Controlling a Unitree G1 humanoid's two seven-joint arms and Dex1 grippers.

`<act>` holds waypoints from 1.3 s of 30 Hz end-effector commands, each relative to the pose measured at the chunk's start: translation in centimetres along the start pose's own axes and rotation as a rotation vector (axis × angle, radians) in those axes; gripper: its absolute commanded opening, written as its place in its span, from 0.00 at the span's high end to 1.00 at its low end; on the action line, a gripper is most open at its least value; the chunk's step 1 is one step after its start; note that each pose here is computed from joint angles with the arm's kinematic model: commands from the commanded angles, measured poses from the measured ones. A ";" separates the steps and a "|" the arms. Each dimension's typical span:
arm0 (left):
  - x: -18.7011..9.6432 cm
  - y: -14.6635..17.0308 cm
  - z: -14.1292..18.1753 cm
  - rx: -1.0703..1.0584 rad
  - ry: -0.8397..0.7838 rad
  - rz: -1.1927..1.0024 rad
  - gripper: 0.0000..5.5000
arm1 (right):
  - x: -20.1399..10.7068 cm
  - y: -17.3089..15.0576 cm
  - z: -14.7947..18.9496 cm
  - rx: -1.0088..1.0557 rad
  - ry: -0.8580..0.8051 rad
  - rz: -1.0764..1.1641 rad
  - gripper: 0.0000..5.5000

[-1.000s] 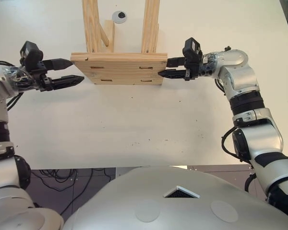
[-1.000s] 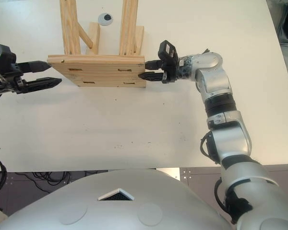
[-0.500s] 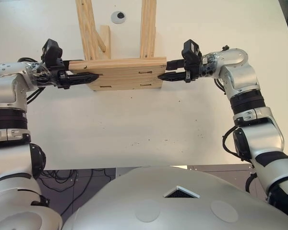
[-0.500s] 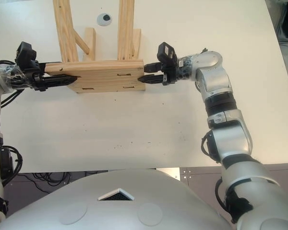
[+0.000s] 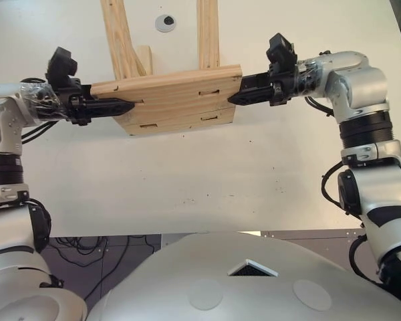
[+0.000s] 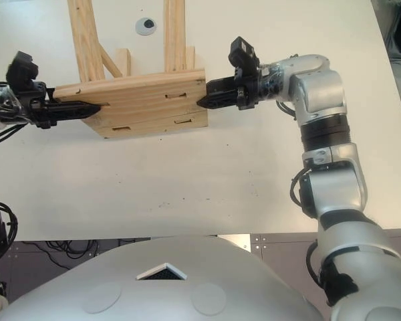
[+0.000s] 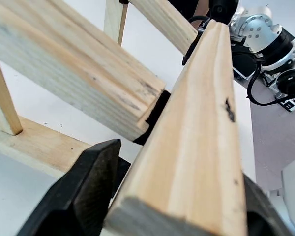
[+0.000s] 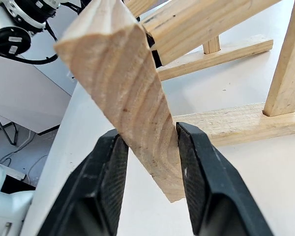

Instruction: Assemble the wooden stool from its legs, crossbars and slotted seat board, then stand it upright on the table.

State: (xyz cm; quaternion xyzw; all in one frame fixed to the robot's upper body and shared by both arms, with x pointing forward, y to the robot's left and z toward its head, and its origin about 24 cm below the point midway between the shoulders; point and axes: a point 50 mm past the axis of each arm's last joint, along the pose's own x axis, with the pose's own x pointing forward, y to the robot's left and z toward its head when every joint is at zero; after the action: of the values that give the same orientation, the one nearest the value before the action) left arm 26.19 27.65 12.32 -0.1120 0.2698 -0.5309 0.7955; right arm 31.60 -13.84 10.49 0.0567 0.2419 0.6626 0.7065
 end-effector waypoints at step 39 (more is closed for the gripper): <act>7.0 9.0 6.6 -1.100 -0.812 0.691 0.39 | -1.8 -4.2 2.1 0.862 -0.641 -0.268 0.42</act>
State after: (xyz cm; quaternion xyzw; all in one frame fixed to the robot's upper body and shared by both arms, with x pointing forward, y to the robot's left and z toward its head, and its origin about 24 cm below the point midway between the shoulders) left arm 39.92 24.83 15.95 -0.6114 0.1185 -0.0200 0.7822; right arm 36.07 -15.08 10.88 0.5211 0.2685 0.3660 0.7228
